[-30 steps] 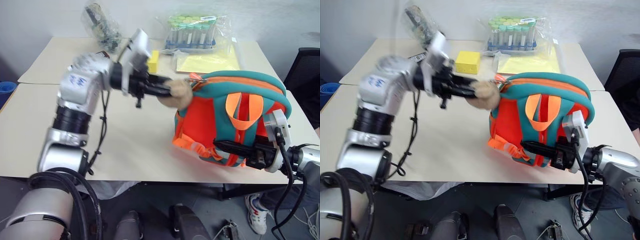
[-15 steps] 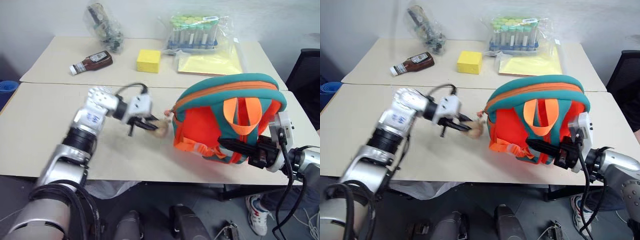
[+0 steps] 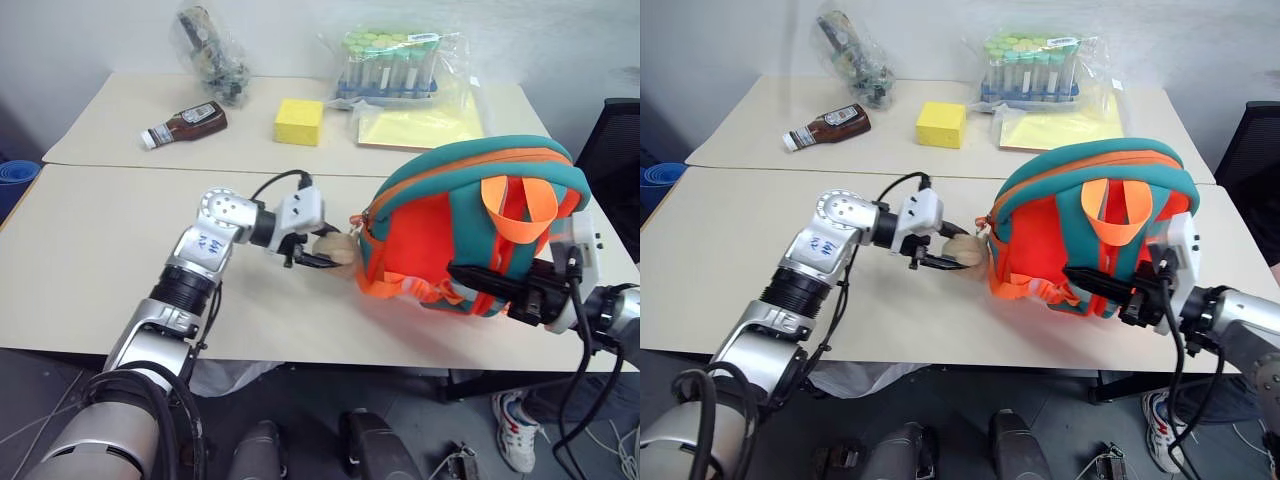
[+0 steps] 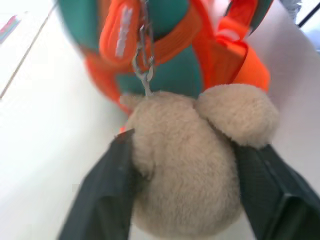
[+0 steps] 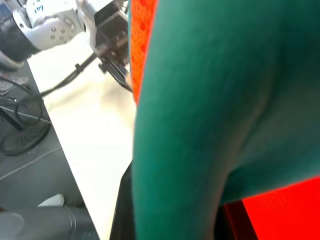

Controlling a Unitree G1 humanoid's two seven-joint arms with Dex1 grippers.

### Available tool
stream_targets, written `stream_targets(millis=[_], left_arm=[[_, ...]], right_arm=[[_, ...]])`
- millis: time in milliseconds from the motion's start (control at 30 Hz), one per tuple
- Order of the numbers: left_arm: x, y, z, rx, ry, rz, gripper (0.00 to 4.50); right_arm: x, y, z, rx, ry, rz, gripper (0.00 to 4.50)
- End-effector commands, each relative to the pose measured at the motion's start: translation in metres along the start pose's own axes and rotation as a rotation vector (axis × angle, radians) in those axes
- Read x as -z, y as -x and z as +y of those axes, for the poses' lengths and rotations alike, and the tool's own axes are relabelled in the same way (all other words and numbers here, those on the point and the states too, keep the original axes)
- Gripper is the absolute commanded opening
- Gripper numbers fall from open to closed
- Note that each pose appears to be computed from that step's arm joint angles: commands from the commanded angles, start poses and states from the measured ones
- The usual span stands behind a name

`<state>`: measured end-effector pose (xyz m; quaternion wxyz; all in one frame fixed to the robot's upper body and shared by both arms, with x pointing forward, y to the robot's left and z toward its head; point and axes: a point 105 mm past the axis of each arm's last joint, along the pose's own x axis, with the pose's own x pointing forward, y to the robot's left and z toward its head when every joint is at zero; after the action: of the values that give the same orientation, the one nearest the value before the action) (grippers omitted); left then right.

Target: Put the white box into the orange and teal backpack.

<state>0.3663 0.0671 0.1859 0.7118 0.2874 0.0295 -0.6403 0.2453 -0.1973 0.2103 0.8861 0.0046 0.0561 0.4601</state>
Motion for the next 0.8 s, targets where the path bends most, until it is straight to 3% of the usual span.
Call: stream_targets(millis=[33, 233, 467, 600, 800], left_arm=[[-0.007, 0.023, 0.009, -0.053, 0.045, -0.057, 4.02], [-0.004, 0.016, 0.002, -0.001, 0.008, -0.024, 4.02], [-0.016, -0.009, -0.014, 0.084, 0.019, -0.088, 4.02], [-0.019, 0.02, -0.006, 0.065, 0.127, -0.138, 4.5], [-0.021, 0.059, -0.003, 0.028, 0.213, -0.168, 4.5]], right_arm=[[-0.019, 0.018, 0.019, -0.112, 0.016, -0.038, 0.0], [-0.023, 0.021, 0.036, -0.208, 0.007, -0.061, 0.0], [-0.016, 0.01, 0.01, -0.046, 0.052, -0.04, 0.0], [-0.014, 0.025, -0.006, 0.025, 0.051, 0.037, 1.29], [-0.022, 0.061, -0.009, 0.07, 0.083, 0.122, 3.2]])
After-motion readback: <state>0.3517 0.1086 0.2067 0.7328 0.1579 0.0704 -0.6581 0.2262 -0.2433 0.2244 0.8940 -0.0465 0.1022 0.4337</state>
